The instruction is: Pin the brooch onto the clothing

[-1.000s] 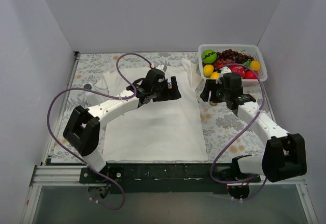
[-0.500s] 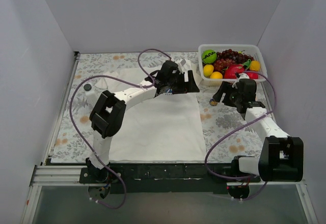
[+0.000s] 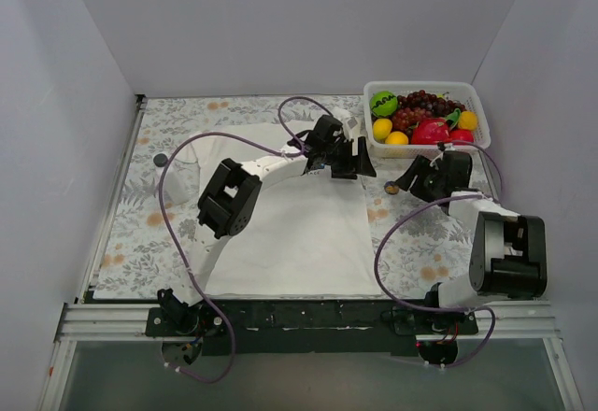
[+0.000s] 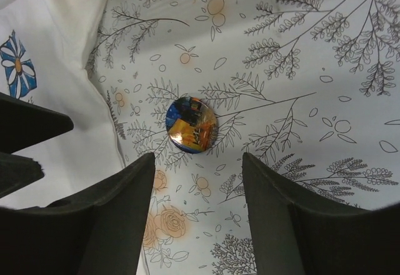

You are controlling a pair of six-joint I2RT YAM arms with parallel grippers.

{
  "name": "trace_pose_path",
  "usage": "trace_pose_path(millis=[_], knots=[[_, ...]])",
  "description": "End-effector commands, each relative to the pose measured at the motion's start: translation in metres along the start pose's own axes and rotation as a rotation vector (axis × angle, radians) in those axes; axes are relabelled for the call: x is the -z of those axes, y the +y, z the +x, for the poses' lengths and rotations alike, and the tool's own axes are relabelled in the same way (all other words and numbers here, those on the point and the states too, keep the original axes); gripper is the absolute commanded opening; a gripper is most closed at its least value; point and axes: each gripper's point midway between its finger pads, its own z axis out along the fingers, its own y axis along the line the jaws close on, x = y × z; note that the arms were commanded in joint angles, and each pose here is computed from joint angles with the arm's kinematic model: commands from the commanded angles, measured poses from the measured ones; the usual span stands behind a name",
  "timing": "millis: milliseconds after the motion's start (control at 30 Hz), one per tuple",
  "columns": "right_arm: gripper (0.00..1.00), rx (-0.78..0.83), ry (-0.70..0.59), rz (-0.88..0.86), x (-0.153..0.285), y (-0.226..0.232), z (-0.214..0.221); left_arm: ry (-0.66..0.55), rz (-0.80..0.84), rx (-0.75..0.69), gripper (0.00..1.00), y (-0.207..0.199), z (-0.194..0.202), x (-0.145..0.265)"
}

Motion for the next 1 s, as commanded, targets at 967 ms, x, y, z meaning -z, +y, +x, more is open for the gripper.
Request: trace_pose_path(millis=[967], knots=[[0.38,-0.077,0.100,-0.115,-0.039,0.002,0.020,0.054,0.017,0.074,0.46,-0.007,0.015,-0.060]])
